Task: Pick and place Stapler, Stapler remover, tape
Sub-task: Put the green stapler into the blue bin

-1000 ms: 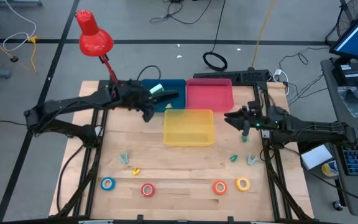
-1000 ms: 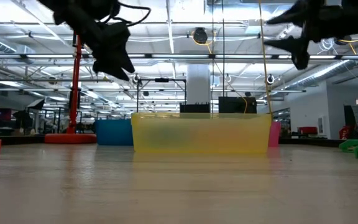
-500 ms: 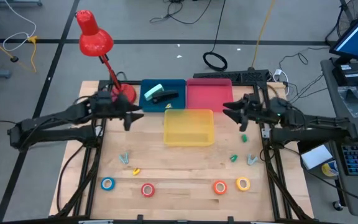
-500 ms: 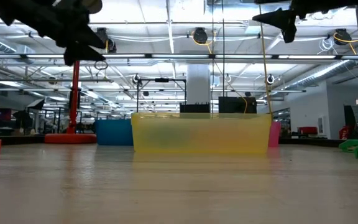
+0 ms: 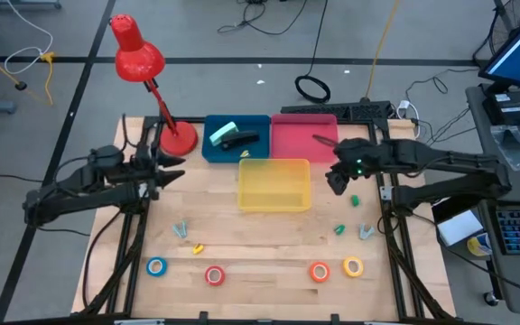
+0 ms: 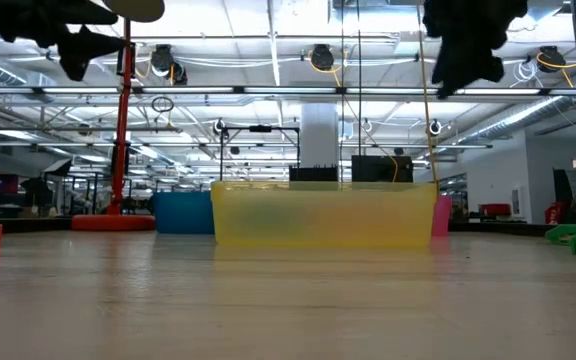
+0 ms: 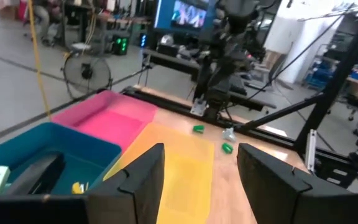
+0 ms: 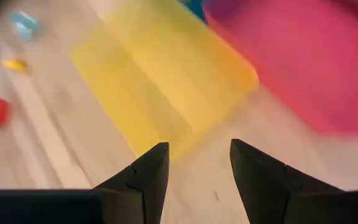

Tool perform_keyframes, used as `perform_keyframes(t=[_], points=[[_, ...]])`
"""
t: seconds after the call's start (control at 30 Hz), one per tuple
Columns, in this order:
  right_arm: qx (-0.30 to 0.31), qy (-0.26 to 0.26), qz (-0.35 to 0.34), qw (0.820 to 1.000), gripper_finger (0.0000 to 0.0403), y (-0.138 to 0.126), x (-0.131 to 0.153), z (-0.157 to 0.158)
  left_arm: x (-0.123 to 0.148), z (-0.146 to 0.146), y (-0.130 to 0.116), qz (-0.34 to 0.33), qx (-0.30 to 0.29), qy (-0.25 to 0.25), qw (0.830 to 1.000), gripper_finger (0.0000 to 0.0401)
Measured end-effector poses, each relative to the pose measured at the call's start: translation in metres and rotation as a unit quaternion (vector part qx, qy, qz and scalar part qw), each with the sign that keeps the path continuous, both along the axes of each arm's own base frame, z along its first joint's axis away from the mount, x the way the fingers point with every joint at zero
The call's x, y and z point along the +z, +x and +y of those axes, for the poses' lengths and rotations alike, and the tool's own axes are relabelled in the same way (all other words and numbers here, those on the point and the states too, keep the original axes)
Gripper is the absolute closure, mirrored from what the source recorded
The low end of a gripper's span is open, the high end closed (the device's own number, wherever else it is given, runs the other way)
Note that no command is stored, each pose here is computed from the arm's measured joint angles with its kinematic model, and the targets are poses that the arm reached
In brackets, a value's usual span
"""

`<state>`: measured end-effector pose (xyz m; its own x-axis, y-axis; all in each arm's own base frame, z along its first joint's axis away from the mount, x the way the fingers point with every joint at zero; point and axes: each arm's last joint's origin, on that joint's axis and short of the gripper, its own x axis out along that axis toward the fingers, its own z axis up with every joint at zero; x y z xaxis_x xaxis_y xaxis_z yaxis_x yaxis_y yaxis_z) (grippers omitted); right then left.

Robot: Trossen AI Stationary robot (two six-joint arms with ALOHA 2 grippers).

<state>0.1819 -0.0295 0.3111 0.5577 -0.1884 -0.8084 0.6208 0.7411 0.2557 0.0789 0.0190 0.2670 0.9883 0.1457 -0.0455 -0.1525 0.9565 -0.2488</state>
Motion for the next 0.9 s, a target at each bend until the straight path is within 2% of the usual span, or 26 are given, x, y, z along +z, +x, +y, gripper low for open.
perform_keyframes(t=[0.13,0.37,0.77,0.9], points=[[-0.048,0.045,0.089,0.994,0.0241,-0.001,-0.015,0.0,-0.011,-0.003,-0.006,-0.015,-0.008,0.007,1.0,0.0203],[-0.117,0.094,0.203,0.968,0.0241,-0.007,-0.031,0.002,-0.028,-0.005,-0.007,-0.016,-0.018,0.008,1.0,0.0197],[-0.232,0.135,0.2,0.942,0.024,-0.007,-0.034,0.002,-0.048,-0.005,-0.001,0.007,-0.027,-0.01,1.0,0.0214],[-0.271,0.144,0.22,0.926,0.0228,-0.012,-0.048,0.002,-0.049,-0.005,-0.001,0.01,-0.026,-0.01,1.0,0.0212]])
